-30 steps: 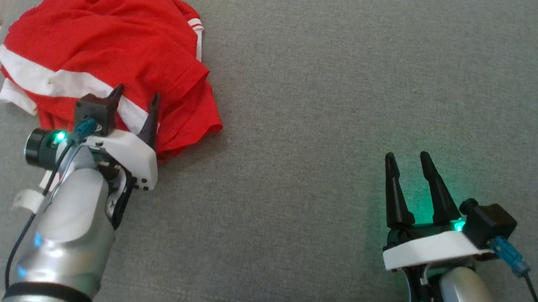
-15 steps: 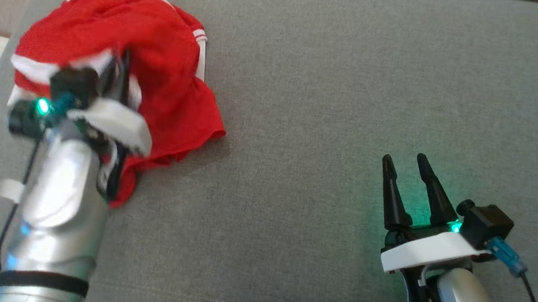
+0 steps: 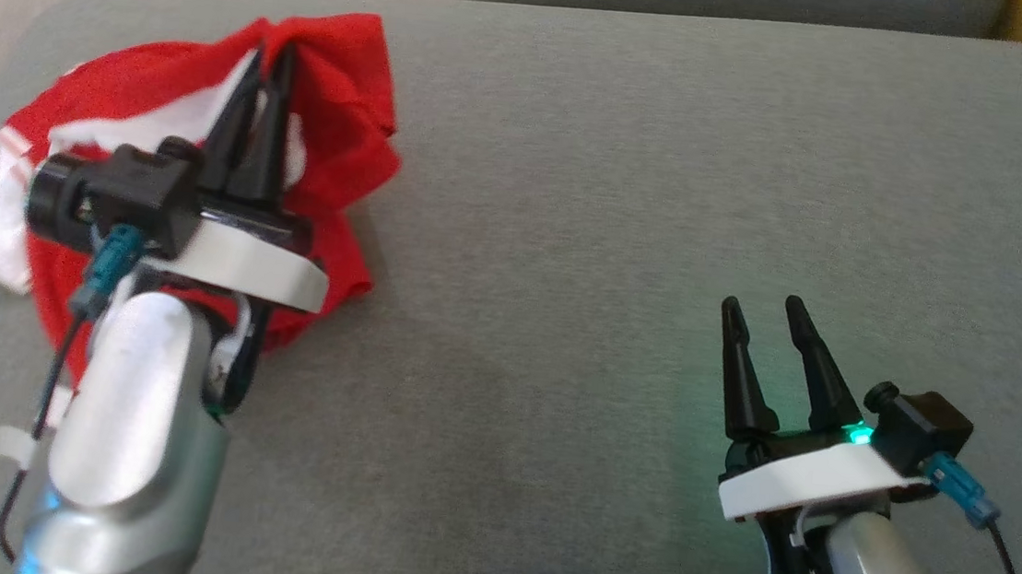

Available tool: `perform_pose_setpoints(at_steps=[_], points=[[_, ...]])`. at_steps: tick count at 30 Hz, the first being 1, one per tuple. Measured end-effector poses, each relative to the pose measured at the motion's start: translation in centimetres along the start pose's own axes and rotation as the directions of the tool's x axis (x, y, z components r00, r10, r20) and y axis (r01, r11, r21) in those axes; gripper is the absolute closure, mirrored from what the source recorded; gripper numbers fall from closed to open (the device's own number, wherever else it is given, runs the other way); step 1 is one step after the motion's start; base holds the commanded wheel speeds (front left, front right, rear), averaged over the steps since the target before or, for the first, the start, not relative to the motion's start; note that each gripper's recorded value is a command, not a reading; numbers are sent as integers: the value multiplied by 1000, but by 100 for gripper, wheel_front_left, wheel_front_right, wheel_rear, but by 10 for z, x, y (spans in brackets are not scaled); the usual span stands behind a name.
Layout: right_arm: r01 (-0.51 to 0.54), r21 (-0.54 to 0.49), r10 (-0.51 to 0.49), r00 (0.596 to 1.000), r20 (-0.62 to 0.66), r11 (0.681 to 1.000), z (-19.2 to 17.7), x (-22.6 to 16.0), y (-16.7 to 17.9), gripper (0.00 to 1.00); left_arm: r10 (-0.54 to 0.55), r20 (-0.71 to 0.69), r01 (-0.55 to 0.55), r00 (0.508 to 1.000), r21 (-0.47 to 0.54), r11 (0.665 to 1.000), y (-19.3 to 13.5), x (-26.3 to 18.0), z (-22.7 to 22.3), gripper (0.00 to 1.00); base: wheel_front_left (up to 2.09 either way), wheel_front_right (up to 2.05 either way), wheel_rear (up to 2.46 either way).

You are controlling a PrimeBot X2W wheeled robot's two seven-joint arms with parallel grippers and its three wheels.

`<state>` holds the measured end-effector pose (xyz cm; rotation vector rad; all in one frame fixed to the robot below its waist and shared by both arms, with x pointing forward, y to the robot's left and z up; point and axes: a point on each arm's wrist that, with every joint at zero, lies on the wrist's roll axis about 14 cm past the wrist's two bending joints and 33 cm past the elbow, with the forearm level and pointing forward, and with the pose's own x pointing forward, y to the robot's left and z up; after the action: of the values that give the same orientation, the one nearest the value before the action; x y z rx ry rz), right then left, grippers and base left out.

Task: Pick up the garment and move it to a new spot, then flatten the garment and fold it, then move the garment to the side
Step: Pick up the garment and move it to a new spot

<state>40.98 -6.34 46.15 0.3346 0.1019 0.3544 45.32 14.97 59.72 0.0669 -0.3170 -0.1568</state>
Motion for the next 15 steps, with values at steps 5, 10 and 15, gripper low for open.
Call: perform_pose_setpoints(at_steps=[5,10,15], points=[[62,9,-62,997,36,998,13,-15,-17,0,-129,24,130,991,-47,990,-50,16,2,100,0,0,0],[145,14,-145,986,77,989,26,-35,-41,0,-285,72,290,956,-81,954,-113,40,12,100,0,0,0],[236,14,-236,965,116,972,39,-58,-66,0,-448,119,460,886,-107,881,-186,59,21,100,0,0,0]])
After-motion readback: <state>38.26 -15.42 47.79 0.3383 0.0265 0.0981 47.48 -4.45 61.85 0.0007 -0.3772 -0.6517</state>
